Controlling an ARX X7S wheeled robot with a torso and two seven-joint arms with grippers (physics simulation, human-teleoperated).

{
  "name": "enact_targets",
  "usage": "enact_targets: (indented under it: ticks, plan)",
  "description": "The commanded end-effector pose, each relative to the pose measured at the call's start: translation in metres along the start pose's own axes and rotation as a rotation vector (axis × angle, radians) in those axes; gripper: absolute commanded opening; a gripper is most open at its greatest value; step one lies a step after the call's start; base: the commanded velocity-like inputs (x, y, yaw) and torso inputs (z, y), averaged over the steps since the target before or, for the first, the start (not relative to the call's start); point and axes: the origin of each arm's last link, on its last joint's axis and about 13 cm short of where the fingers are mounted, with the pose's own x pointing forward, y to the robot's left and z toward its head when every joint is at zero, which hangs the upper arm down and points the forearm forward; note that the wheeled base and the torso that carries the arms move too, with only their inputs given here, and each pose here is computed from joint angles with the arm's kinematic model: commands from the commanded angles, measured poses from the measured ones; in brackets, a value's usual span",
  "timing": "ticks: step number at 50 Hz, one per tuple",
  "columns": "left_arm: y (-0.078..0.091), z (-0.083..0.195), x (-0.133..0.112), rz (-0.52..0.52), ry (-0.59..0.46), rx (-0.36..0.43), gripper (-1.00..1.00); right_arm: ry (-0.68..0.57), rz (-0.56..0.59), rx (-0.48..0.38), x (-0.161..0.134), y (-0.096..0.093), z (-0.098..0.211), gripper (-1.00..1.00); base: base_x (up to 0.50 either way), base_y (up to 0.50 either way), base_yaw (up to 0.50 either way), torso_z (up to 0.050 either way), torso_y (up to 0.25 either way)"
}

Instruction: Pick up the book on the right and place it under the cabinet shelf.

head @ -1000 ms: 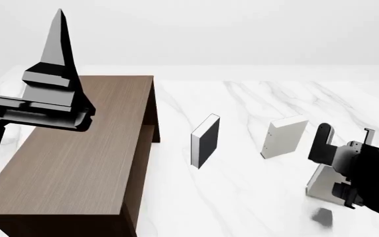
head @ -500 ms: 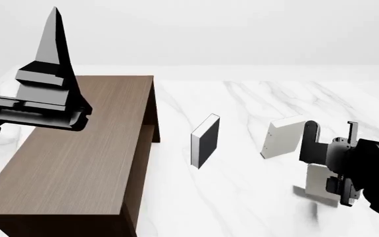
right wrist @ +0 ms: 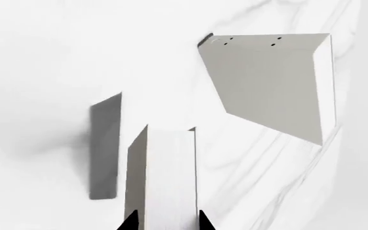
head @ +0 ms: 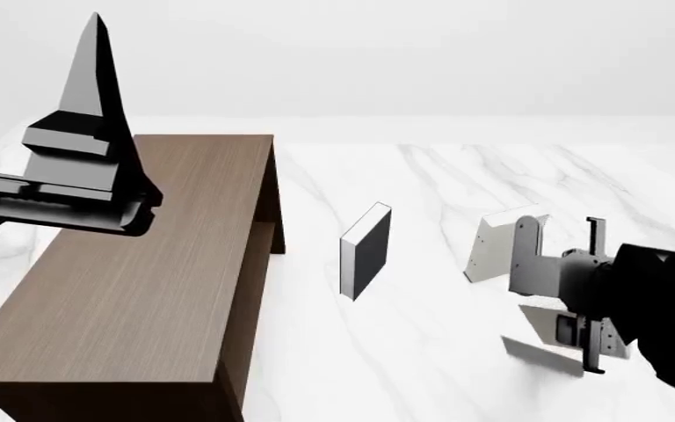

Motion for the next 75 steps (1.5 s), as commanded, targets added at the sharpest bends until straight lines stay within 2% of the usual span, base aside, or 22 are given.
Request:
enact_targets:
  ticks: [1, 39, 51, 75]
  plan:
    - [-0.001, 0.000, 0.000, -0.004, -0.003, -0.003, 1.00, -0.018, 0.160, 0.011, 0.004, 0.023, 0.001, -1.00, 0.00, 0.00, 0.00, -0.010, 0.000]
    - [-0.002, -0.001, 0.000, -0.010, -0.009, -0.010, 1.00, -0.055, 0.140, 0.001, -0.018, 0.034, 0.002, -1.00, 0.00, 0.00, 0.00, 0.000, 0.000]
    - [-0.002, 0.000, 0.000, -0.013, -0.011, -0.011, 1.00, -0.074, 0.079, 0.011, -0.036, 0.024, 0.000, -1.00, 0.00, 0.00, 0.00, 0.000, 0.000]
    - [-0.001, 0.004, -0.001, -0.018, -0.023, -0.012, 1.00, -0.068, 0.019, 0.024, -0.067, 0.018, -0.007, -1.00, 0.00, 0.00, 0.00, 0.000, 0.000]
